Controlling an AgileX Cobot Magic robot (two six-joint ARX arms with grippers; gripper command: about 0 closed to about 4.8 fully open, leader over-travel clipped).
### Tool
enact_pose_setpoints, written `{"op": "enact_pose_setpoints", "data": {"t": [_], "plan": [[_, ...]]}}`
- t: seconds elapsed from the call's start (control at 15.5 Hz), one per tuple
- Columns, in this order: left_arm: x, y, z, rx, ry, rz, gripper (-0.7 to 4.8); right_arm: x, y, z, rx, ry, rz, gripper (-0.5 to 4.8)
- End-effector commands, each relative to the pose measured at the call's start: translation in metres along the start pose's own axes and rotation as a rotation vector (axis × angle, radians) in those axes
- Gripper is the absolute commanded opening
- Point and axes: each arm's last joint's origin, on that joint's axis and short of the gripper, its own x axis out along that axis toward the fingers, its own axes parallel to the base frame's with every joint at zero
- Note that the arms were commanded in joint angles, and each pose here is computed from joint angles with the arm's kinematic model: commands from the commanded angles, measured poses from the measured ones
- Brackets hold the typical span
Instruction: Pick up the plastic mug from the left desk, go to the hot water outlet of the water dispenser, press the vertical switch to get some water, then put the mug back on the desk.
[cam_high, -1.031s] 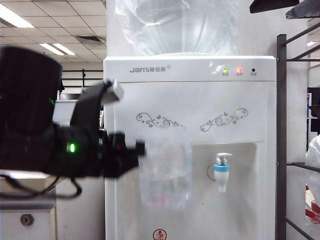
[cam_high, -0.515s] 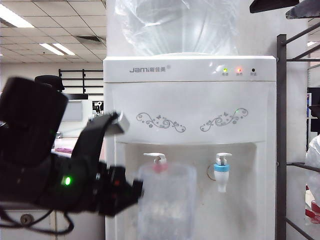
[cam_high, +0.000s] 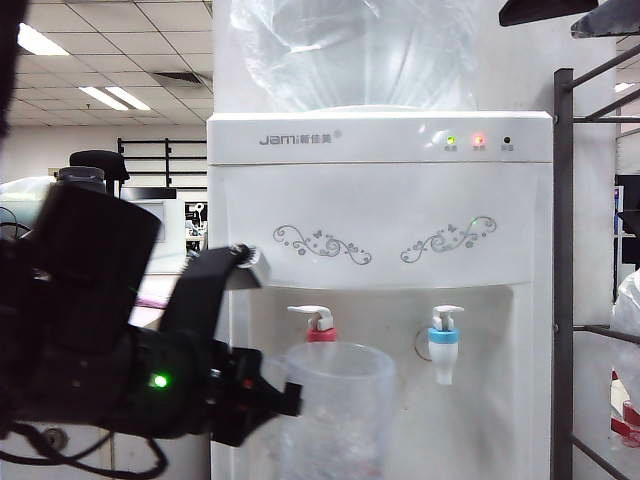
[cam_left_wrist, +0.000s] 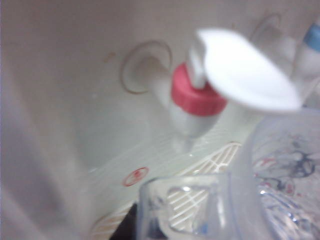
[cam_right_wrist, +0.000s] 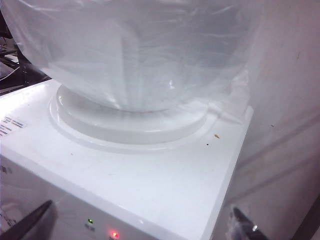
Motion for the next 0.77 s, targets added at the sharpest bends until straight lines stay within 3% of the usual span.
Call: {"op": "enact_pose_setpoints", "data": {"t": [0.06,0.19,0.39,0.77], "plan": [[0.008,-0.011,0.007,-0.059,-0.048,-0.175,-0.05,0.0,0.0,0.003,-0.006,-0.018,-0.002,4.79],[0.012,-0.017,0.01,-0.061,-0.065,-0.237,-0.05,0.0,0.0,0.003,-0.005,-0.016,-0.002,4.79],[0.018,-0.017,0.004,-0.111,-0.048,-0.239,-0.05,0.0,0.0,0.003,-0.005,-0.017,-0.003,4.79],[0.02,-0.01,-0.011,-0.21,-0.013,-0.09,-0.05,0.0,0.0,0.003,-0.005,-0.018,-0.003,4.79]]}}
